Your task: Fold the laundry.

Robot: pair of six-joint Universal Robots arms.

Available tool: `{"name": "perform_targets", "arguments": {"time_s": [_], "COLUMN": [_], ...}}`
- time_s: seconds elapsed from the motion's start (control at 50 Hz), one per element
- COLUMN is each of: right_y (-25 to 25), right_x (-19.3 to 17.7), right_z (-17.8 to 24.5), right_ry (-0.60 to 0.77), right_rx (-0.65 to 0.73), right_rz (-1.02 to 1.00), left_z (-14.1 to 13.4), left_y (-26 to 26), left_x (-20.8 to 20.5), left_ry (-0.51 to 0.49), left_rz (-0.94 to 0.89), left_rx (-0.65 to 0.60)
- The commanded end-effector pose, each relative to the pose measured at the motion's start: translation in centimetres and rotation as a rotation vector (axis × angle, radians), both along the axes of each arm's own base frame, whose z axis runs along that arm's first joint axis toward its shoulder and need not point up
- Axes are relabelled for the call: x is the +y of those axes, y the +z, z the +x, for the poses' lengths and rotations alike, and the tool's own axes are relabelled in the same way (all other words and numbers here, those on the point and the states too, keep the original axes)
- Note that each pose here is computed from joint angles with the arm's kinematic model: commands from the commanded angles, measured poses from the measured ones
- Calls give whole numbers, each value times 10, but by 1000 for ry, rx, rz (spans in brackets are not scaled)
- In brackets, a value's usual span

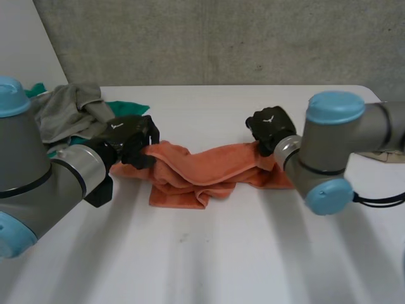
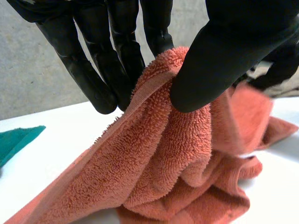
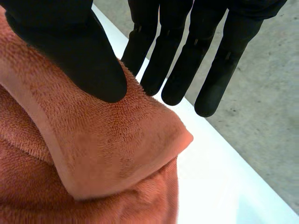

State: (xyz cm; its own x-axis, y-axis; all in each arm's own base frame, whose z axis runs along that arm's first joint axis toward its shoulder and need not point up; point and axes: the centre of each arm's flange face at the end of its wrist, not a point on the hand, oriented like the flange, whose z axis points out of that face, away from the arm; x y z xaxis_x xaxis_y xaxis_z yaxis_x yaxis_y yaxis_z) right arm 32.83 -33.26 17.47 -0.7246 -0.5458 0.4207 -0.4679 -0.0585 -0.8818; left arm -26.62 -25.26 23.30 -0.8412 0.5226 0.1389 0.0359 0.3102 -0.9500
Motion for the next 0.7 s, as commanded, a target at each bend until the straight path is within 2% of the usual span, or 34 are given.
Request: {"name": "perform_targets", "arguments": {"time_s": [0.02,0.14,0.22,0.32,0.34,0.4,0.42,0.5,0.54,0.6,0.64,0.7], "right_y": [37,16,7,30,49,90,122,192,207,217,207,190], "right_x": [25,46,39,-2,-18,-41,-52,-57,-53,-45,-41,-41], "right_z": [-58,-77,-74,-60,-55,-49,-49,-51,-52,-54,-53,-57], "right_ry": [-33,46,69,-3,-21,-52,-66,-86,-81,-68,-67,-83], "right_rx": [199,370,384,216,143,16,-68,-256,-303,-340,-330,-306], "right_rz": [141,385,394,152,29,-200,-356,-646,-690,-679,-596,-499], "left_z": [-8,-23,-41,-60,-66,-71,-71,-66,-68,-76,-81,-81], "left_y": [-31,-47,-50,-23,0,42,72,147,163,174,166,143], "left_x": [0,5,3,-24,-39,-60,-72,-75,-66,-45,-32,-23], "left_ry": [-65,-140,-181,-129,-81,8,73,173,157,54,-15,-40], "left_rz": [9,15,-15,-189,-310,-517,-656,-942,-997,-1039,-1011,-924], "left_rx": [-154,-229,-237,-183,-144,-83,-46,54,79,101,88,46]}}
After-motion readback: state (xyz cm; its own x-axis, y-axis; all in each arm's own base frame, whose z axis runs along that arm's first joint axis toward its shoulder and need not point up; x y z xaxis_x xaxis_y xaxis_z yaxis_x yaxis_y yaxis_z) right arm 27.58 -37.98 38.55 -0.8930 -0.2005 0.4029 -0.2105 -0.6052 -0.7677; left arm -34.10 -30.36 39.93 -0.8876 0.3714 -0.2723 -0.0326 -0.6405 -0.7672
